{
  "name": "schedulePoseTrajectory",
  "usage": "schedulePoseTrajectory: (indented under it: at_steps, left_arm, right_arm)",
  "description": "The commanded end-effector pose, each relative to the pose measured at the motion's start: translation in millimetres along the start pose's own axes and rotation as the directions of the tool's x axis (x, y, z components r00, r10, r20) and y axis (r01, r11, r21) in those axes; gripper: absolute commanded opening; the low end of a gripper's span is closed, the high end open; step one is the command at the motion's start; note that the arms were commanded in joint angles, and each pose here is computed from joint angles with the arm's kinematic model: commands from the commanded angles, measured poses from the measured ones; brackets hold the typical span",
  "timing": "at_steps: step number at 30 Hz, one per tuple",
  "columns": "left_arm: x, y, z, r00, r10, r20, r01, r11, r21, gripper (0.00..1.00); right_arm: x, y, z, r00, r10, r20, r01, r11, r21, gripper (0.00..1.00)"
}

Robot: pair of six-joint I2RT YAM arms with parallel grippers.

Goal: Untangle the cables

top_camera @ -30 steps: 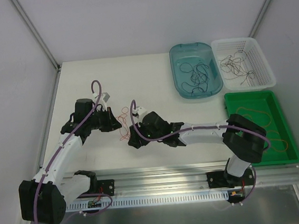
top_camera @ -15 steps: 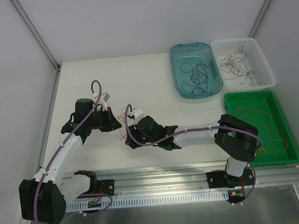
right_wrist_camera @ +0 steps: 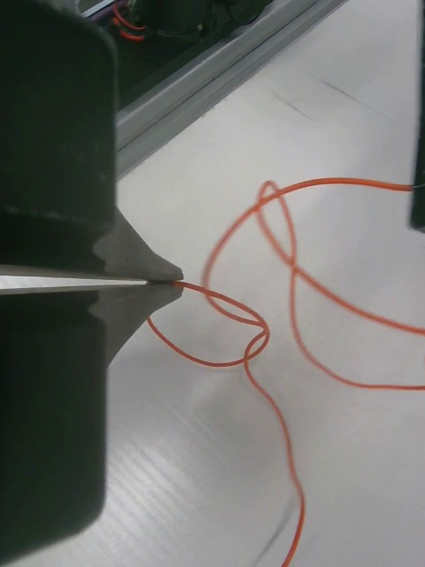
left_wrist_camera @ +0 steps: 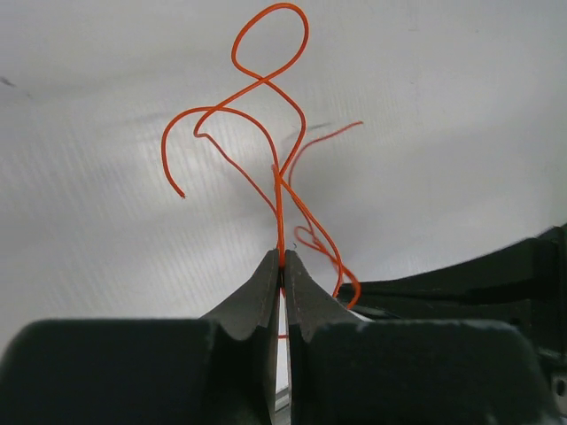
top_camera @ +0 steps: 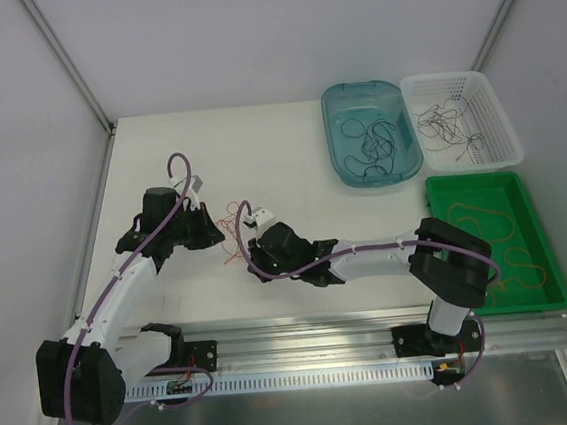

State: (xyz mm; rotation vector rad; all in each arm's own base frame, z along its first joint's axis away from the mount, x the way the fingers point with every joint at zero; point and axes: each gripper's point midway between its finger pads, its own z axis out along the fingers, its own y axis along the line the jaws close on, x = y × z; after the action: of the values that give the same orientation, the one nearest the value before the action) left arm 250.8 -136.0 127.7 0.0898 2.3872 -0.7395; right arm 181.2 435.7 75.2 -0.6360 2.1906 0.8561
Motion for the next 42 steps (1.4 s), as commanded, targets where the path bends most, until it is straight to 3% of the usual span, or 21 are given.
schedulePoseTrajectory:
  at_steps: [1, 6, 11, 19, 22, 27, 31, 33, 38, 42]
  left_arm:
    - [-5.2, 28.2, -2.9, 0.999, -0.039, 0.028, 0.043, 0.987, -0.154, 0.00]
    - [-9.6, 73.3, -17.4, 0.991, -0.111, 0.070, 0.129, 0.919, -0.373, 0.00]
    - [-9.8, 88.1, -24.5, 0.986, -0.140, 0.090, 0.165, 0.888, -0.429, 0.00]
    - [-8.9, 89.6, -24.4, 0.987, -0.137, 0.079, 0.158, 0.890, -0.428, 0.00]
    - [-11.9, 71.7, -17.4, 0.991, -0.120, 0.056, 0.131, 0.936, -0.327, 0.00]
    - [-8.3, 28.7, -5.1, 0.997, -0.076, 0.022, 0.077, 0.993, -0.084, 0.00]
    - [-7.4, -28.0, 3.6, 0.998, 0.061, -0.023, -0.060, 0.996, 0.064, 0.00]
    - [4.7, -74.4, 2.3, 0.981, 0.188, -0.043, -0.178, 0.968, 0.176, 0.00]
    - [1.3, -126.7, -15.8, 0.937, 0.346, 0.044, -0.344, 0.893, 0.291, 0.00]
    - [4.2, -139.3, -19.8, 0.914, 0.401, 0.058, -0.396, 0.853, 0.340, 0.00]
  right_arm:
    - [-24.2, 7.6, -36.4, 0.998, -0.043, 0.041, 0.043, 0.999, -0.011, 0.01]
    - [-16.4, -10.2, -96.3, 0.988, -0.147, -0.045, 0.148, 0.988, 0.031, 0.01]
    - [-42.6, -33.9, -172.2, 0.980, -0.200, -0.001, 0.199, 0.975, 0.098, 0.01]
    - [-100.8, -106.5, -269.3, 0.970, -0.091, 0.224, 0.003, 0.931, 0.365, 0.01]
    - [-109.2, -125.3, -296.2, 0.956, -0.073, 0.283, -0.061, 0.898, 0.437, 0.01]
    - [-103.4, -118.1, -289.5, 0.972, -0.061, 0.228, -0.034, 0.920, 0.391, 0.01]
    - [-98.7, -109.0, -270.8, 0.975, -0.011, 0.220, -0.063, 0.944, 0.324, 0.13]
    - [-96.8, -110.0, -265.5, 0.976, 0.013, 0.220, -0.085, 0.943, 0.322, 0.29]
    - [-95.6, -79.8, -234.9, 0.972, 0.119, 0.204, -0.148, 0.980, 0.135, 0.47]
    - [-90.8, -56.0, -211.2, 0.959, 0.222, 0.176, -0.221, 0.975, -0.024, 0.50]
